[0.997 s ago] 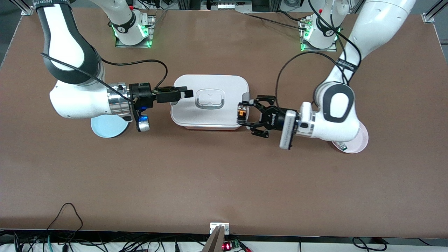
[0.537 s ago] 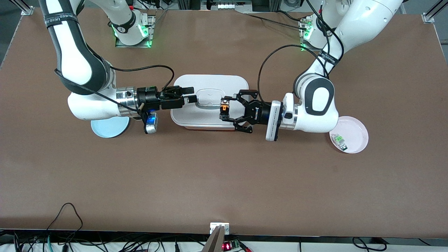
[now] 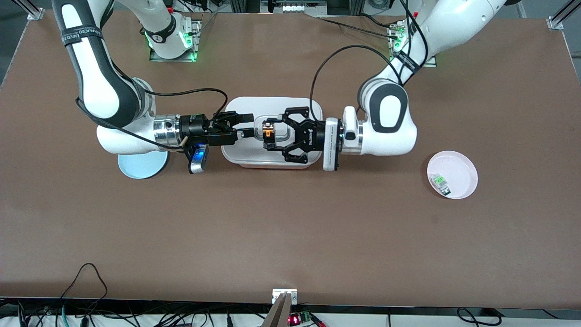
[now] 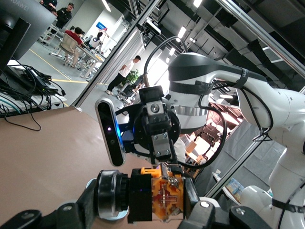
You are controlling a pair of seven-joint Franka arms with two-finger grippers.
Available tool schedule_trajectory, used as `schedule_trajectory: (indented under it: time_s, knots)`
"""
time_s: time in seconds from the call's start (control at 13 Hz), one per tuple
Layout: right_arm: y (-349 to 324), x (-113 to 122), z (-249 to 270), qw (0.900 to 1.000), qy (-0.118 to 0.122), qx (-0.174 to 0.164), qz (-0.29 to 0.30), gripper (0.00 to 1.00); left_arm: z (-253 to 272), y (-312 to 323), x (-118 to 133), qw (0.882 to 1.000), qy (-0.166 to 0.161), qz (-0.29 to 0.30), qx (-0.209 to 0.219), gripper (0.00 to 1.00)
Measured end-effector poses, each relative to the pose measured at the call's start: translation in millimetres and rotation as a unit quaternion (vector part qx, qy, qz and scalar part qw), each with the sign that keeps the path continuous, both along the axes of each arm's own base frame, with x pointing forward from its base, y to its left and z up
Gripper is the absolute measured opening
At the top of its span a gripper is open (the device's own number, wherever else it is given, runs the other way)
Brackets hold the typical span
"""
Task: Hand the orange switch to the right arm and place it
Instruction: 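Bring the switch to the right gripper and close the right gripper on it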
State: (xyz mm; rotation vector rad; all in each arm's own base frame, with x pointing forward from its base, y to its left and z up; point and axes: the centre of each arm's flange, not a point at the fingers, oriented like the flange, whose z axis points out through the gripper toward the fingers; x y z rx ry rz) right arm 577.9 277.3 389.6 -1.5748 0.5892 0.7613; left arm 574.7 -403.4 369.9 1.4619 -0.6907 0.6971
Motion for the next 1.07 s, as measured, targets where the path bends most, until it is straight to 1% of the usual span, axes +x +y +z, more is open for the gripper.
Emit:
schedule_trajectory:
  time_s: [0.23,0.46,0.77,0.92,1.0,1.07]
  knots:
    - [3.8,-0.9,-5.4,1.0,0.004,-0.002,-0.001,0.99,-1.1,-6.6,-4.8,1.0,0.004,0.008,-0.009,0.72]
    - [6.3,-0.8,-12.8,1.0,0.012,0.0,-0.003,0.99,-3.9,-14.3,-10.0,1.0,0.007,0.017,0.001,0.72]
    - [12.1,-1.5,-11.8,1.0,0.018,0.015,-0.009,0.97,-4.9,-21.7,-15.2,1.0,0.008,0.019,0.003,0.72]
    - [14.2,-2.5,-11.7,1.0,0.016,0.016,-0.007,0.92,-5.0,-21.5,-15.1,1.0,0.008,0.019,0.003,0.72]
    - [14.2,-2.5,-11.8,1.0,0.014,0.016,-0.007,0.91,-5.0,-21.5,-15.0,1.0,0.008,0.019,0.003,0.72]
    - [14.2,-2.4,-12.1,1.0,0.012,0.016,-0.007,0.81,-5.0,-21.4,-15.0,1.0,0.008,0.019,0.004,0.72]
